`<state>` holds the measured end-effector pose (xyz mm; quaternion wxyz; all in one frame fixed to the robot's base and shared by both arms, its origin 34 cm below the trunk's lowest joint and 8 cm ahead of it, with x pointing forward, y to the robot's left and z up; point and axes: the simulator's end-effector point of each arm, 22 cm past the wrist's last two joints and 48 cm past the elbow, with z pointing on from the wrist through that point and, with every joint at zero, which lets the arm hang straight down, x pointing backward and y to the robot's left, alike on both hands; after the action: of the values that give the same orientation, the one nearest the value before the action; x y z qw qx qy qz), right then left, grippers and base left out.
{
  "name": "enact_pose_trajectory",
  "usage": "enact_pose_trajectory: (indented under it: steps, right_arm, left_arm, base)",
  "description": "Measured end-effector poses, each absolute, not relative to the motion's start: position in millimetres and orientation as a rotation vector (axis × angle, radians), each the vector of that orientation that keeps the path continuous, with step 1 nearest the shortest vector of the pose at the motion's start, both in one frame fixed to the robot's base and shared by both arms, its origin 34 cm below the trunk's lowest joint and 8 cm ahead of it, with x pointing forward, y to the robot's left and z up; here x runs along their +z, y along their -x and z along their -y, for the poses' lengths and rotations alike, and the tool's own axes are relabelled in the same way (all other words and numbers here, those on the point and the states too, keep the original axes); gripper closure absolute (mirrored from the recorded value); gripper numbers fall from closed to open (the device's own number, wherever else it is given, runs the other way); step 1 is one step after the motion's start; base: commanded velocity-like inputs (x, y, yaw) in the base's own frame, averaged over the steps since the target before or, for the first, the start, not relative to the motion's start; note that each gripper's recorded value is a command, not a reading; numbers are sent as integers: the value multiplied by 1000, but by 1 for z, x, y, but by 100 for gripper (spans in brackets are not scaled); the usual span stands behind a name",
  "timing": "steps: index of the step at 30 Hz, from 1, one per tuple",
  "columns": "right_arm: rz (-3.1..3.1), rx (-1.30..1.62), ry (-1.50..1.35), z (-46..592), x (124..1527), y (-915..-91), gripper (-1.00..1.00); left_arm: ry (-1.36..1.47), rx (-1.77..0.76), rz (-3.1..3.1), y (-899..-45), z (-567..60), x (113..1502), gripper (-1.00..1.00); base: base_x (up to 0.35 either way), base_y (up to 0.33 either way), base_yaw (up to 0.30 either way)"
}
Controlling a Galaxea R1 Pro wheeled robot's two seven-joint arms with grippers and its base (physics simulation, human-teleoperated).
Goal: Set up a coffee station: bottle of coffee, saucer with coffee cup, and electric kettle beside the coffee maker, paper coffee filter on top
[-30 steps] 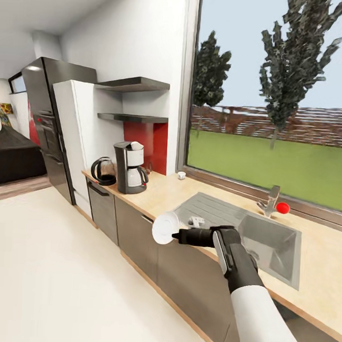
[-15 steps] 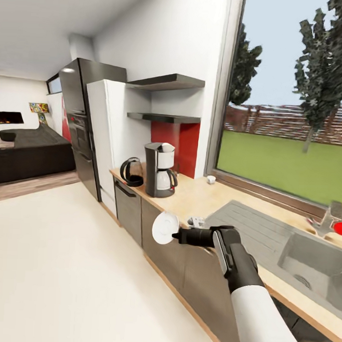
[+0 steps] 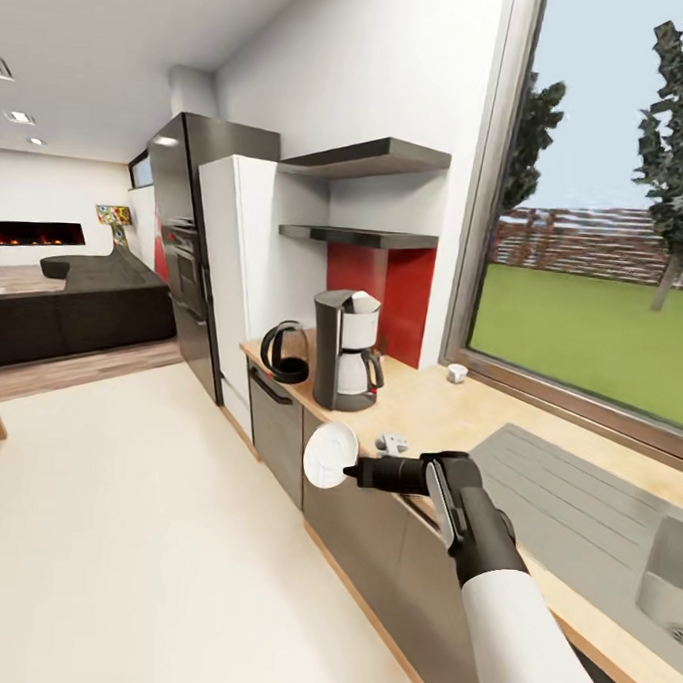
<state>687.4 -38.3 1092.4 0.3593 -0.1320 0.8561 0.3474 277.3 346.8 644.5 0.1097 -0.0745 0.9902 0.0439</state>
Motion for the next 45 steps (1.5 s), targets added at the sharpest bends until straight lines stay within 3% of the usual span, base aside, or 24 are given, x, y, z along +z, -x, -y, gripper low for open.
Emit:
enact_pose_trajectory:
  steps: [8, 24, 35, 45]
  right_arm:
    - [-2162, 1129, 0, 81, 1080, -699, 100]
    - [-2175, 1125, -11, 82, 1075, -698, 100]
    - [-2435, 975, -134, 89, 984, -678, 100]
    - [-2379, 1027, -337, 114, 975, -685, 100]
  left_arm:
    - [220, 129, -2909, -278, -347, 645, -100]
    - [222, 129, -2910, -277, -347, 644, -100]
    - [225, 133, -2916, -275, -349, 644, -100]
    - [211, 135, -2913, -277, -349, 645, -100]
  base:
    - [339, 0, -1]
    - [320, 87, -231]
    - [38, 23, -26]
    - [178, 47, 0]
